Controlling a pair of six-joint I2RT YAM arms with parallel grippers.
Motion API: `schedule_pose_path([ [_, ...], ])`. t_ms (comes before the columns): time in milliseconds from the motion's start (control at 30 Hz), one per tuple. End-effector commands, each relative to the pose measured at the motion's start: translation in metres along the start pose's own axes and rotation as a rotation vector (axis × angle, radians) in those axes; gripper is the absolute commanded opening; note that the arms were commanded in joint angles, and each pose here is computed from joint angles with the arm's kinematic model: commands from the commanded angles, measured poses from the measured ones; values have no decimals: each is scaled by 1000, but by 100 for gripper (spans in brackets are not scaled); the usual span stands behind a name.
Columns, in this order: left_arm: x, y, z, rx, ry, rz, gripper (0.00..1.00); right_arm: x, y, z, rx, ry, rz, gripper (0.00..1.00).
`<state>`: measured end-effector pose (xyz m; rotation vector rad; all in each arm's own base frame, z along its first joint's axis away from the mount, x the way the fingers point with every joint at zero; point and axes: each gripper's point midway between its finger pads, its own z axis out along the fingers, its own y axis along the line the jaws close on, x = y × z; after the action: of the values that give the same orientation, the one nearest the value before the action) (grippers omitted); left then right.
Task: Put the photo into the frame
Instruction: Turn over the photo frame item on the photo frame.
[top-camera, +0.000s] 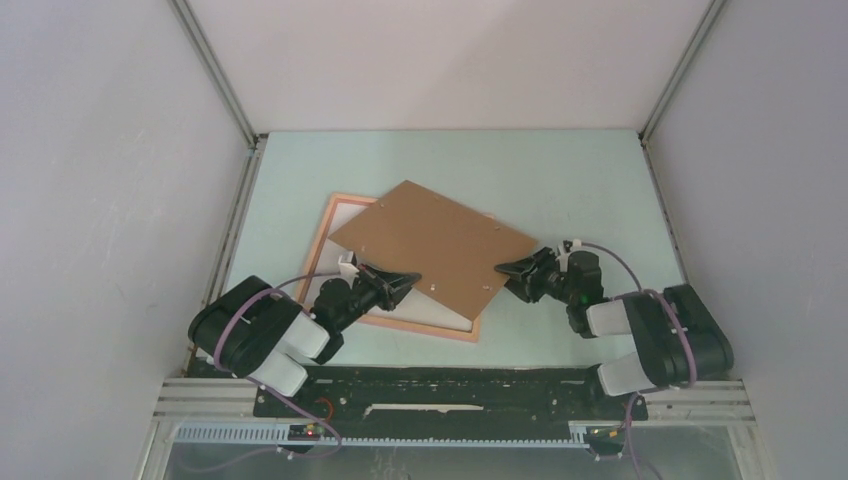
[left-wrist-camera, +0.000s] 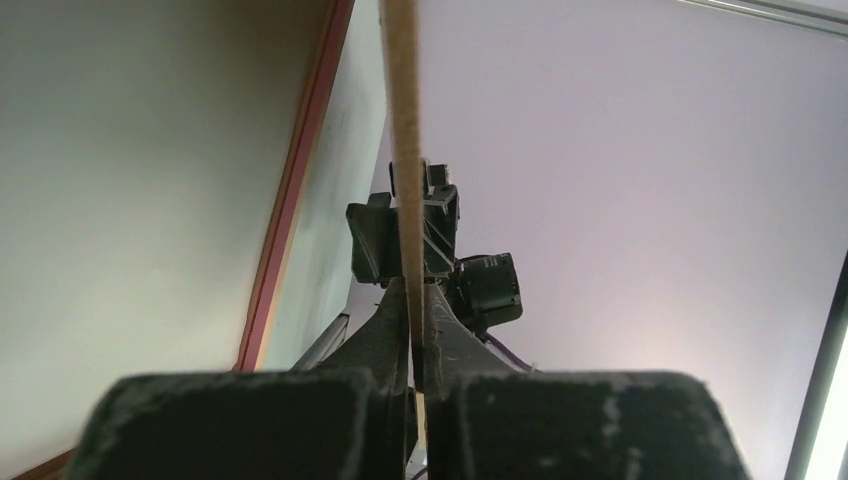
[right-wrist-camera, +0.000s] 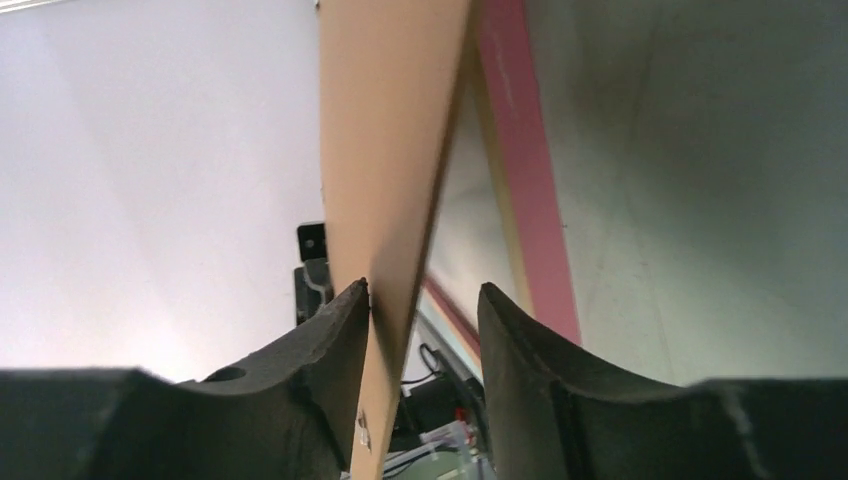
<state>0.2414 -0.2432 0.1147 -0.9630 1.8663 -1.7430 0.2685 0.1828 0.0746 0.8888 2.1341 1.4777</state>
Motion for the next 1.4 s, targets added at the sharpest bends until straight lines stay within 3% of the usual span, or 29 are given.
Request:
schedule_pose_path([
  [0,7,-37,-4,145,29,39,0,9,53,4,-251,15,18,45],
  [167,6,-35,-7,143,20,47,0,12,62,14,-321,14,31,16],
  [233,6,-33,-8,136,29,50,0,12,65,16,-337,24,16,0],
  [267,7,-31,-9,131,36,56,7,12,63,17,-333,29,3,0],
  [367,4,-23,-18,116,28,77,40,4,54,16,-306,57,-53,0],
  [500,-1,4,-38,42,12,134,69,-8,44,13,-287,123,-144,0],
  [633,2,26,-45,-71,58,226,82,-10,38,10,-290,190,-192,0],
  [733,-6,41,-51,-262,57,396,85,-13,31,11,-273,215,-221,0],
  [833,-37,37,-83,-463,-77,605,98,-16,29,13,-266,224,-249,0],
  [933,-61,16,-110,-521,-189,712,100,-14,30,14,-267,251,-276,0],
  [1100,-111,-7,-131,-660,-341,701,100,-4,34,15,-283,306,-312,0],
  [1200,-142,-40,-124,-630,-445,646,100,3,35,19,-287,338,-317,0],
  [1267,-172,-63,-123,-620,-595,662,100,11,38,24,-294,373,-321,0],
  [1367,-220,-71,-147,-737,-856,648,100,22,41,30,-297,410,-315,0],
])
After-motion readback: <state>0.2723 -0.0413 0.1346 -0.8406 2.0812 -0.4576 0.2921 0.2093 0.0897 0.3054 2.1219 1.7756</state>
